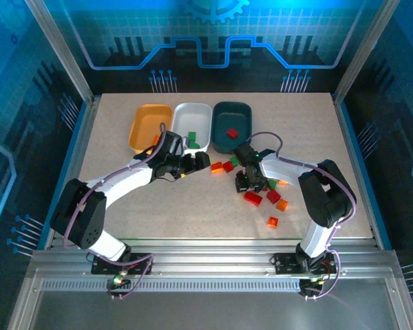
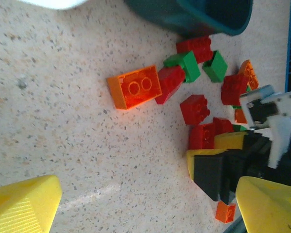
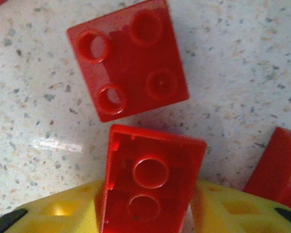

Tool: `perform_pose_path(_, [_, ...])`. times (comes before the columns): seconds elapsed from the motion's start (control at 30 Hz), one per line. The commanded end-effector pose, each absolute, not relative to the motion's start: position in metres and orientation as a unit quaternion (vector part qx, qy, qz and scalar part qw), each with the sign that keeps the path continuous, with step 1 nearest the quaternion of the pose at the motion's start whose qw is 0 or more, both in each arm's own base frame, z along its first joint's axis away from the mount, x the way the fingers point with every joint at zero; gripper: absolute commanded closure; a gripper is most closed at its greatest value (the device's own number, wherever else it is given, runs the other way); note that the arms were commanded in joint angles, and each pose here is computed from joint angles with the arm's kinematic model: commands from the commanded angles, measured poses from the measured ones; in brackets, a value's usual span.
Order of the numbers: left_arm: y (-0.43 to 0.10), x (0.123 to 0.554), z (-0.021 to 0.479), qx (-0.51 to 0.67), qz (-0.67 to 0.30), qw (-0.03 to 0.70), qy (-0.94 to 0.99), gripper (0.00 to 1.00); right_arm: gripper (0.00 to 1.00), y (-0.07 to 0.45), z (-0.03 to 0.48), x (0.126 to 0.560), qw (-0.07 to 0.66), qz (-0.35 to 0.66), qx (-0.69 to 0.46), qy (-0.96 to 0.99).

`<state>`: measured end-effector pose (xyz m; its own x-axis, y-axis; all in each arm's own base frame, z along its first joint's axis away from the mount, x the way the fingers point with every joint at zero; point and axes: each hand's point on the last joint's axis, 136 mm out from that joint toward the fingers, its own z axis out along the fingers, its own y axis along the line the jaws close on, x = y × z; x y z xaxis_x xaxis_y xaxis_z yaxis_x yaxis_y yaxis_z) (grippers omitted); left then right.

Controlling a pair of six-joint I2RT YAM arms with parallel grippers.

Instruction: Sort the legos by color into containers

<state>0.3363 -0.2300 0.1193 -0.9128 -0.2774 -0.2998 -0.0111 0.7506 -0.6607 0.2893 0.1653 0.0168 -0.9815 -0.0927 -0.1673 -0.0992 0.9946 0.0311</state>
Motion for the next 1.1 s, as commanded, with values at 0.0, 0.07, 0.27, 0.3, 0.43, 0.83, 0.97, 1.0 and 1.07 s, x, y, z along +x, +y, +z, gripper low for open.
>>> perform_pose_path(0.0, [-0.221,0.329,0.116,-0.074,-0.330,0.194,0.921,0.06,0.59,0.160,0.022,0.300,0.105,0.011,-0.024,0.994])
perform_pose_path(0.07, [-0.218,0.330,0.116,-0.077,-0.328,0.195,0.921,0.06,0.68,0.156,0.026,0.301,0.115,0.005,-0.018,0.993])
perform_pose_path(0.27, [-0.193,0.340,0.133,-0.101,-0.324,0.223,0.914,0.06,0.73,0.155,0.065,0.300,0.157,0.017,-0.015,0.987])
perform_pose_path(0.3, [-0.187,0.341,0.136,-0.106,-0.322,0.228,0.912,0.05,0.72,0.155,0.075,0.301,0.167,0.019,-0.018,0.986])
perform_pose_path(0.43, [-0.172,0.346,0.145,-0.101,-0.295,0.248,0.917,0.05,0.72,0.160,0.112,0.325,0.213,0.026,-0.030,0.976])
perform_pose_path(0.83, [-0.207,0.348,0.113,0.022,-0.182,0.244,0.952,0.13,0.67,0.183,0.101,0.473,0.213,0.060,-0.016,0.975])
perform_pose_path(0.97, [-0.230,0.357,0.103,0.105,-0.146,0.260,0.949,0.13,0.51,0.190,0.118,0.490,0.225,0.066,-0.023,0.972])
perform_pose_path(1.0, [-0.234,0.359,0.099,0.124,-0.134,0.261,0.948,0.13,0.50,0.189,0.123,0.490,0.230,0.067,-0.023,0.971])
perform_pose_path(1.07, [-0.244,0.363,0.088,0.165,-0.109,0.262,0.945,0.13,0.48,0.186,0.137,0.485,0.240,0.071,-0.020,0.968])
